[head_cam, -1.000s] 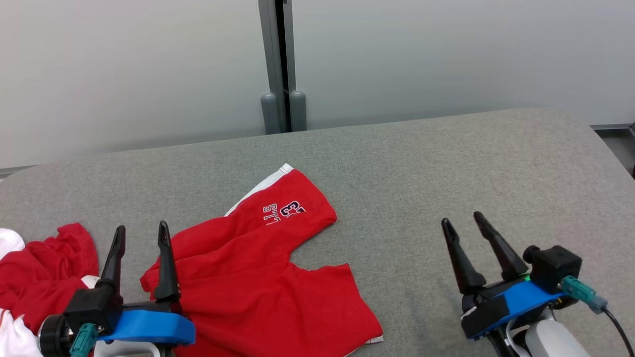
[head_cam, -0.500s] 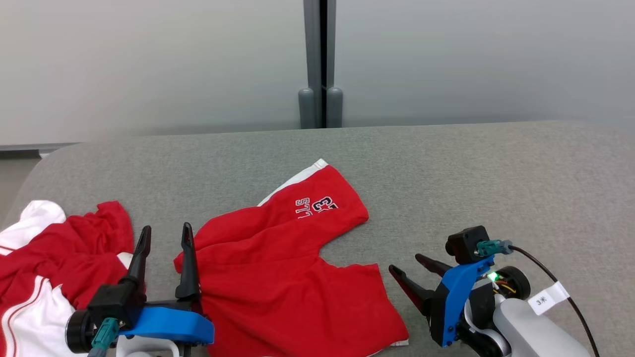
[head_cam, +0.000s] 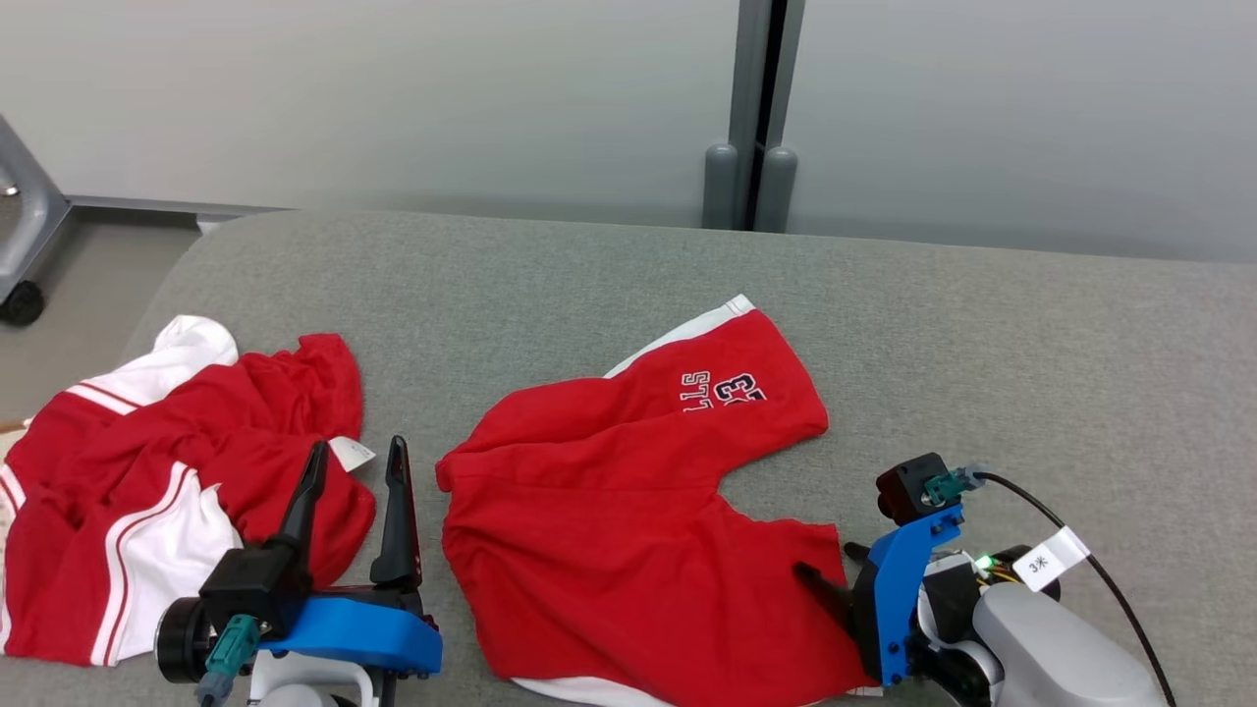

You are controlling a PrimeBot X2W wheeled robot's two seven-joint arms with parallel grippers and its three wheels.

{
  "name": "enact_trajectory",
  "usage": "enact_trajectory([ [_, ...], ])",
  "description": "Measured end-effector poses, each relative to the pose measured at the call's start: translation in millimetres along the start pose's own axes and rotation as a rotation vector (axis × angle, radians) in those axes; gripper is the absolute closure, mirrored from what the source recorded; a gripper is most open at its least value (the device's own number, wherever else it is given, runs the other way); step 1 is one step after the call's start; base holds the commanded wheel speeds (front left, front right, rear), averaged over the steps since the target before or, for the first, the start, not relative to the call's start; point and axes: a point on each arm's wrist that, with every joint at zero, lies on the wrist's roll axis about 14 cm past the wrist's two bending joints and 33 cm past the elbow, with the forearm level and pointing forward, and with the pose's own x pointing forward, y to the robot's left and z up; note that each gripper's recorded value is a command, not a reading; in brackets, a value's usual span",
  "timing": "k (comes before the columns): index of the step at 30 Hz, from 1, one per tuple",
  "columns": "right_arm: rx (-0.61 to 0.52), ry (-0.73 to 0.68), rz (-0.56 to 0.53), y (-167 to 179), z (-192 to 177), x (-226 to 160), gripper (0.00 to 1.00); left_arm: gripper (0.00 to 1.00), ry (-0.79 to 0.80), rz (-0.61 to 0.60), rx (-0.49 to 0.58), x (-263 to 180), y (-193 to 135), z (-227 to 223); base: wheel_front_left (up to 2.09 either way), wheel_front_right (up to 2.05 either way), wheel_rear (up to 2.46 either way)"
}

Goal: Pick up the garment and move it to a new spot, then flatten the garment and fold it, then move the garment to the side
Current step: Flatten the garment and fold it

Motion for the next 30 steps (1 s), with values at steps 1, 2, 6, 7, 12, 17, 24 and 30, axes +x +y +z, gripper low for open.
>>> enact_trajectory([
  [1,0.002,0.007,0.009,3,0,3,0.0,0.0,0.002,0.008,0.0,-1,3,-1,0.0,0.0,0.0],
  [2,0.001,0.011,0.013,5,-1,6,0.0,0.0,0.004,0.015,0.0,-2,5,-1,0.0,0.0,0.0],
  [6,-0.003,0.013,0.017,6,-1,11,0.51,0.0,0.009,0.034,0.003,-4,12,-2,0.0,0.0,0.0],
  [7,-0.005,0.013,0.017,6,-2,12,0.64,0.0,0.01,0.035,0.003,-5,13,-3,0.0,0.0,0.0],
  [12,-0.01,-0.011,0.026,10,0,11,1.0,0.0,0.01,0.039,0.005,-4,14,-3,0.0,0.0,0.0],
  [17,0.021,-0.081,0.016,5,9,4,1.0,0.0,0.008,0.021,0.007,-1,9,-2,0.0,0.0,0.0],
  [24,0.058,-0.169,-0.057,-29,27,-11,1.0,0.0,0.011,-0.015,0.007,5,-1,-4,0.0,0.0,0.0],
  [30,0.076,-0.204,-0.129,-66,40,-16,1.0,0.0,0.039,-0.033,0.005,14,-6,-14,0.0,0.0,0.0],
])
